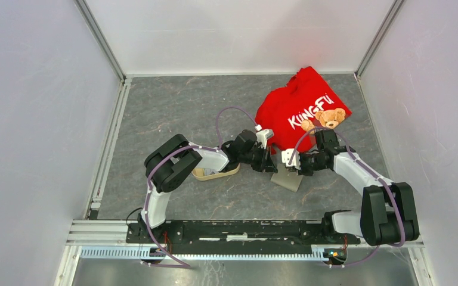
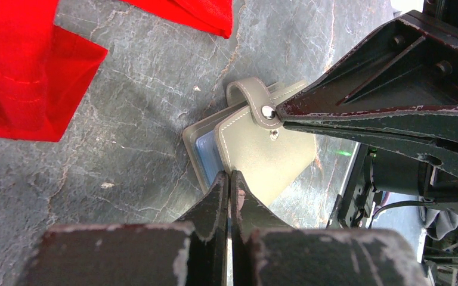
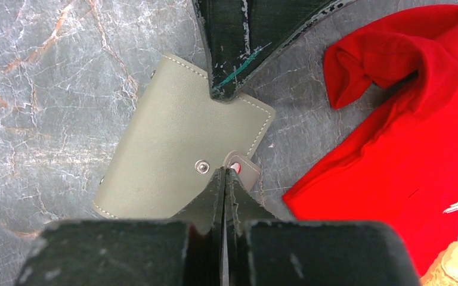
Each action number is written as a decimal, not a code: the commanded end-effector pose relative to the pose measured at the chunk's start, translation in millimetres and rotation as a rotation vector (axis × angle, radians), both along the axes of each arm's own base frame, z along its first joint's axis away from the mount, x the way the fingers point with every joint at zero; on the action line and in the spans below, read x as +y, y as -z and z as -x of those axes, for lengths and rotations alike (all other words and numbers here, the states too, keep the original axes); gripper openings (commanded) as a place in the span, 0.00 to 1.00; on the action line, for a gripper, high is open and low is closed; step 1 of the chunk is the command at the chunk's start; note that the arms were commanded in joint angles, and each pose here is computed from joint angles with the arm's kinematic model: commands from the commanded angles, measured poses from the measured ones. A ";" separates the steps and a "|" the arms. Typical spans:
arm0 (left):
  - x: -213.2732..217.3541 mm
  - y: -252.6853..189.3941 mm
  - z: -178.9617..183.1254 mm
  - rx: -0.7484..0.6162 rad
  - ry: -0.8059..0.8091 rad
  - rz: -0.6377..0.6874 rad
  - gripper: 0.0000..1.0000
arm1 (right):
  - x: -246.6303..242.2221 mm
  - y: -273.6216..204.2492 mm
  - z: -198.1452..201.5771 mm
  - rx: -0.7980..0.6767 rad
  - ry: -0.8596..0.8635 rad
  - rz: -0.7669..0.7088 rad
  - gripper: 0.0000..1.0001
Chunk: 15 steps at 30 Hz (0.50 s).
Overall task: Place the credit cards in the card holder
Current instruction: Close the card holder at the center of the board.
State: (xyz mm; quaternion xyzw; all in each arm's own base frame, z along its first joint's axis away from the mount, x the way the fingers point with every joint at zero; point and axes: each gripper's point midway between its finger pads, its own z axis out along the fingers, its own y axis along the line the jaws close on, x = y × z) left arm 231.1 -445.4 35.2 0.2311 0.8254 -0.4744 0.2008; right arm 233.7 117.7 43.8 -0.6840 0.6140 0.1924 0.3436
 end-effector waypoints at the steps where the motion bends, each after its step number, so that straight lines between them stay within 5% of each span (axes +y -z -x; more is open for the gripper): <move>1: 2.1 9.2 6.0 0.036 0.004 -0.011 0.02 | 0.6 -12.3 -11.6 -0.030 0.014 0.005 0.00; 15: 6.0 13.4 4.7 0.058 -0.029 -0.022 0.02 | 4.2 -13.1 13.0 0.013 -0.065 -0.011 0.00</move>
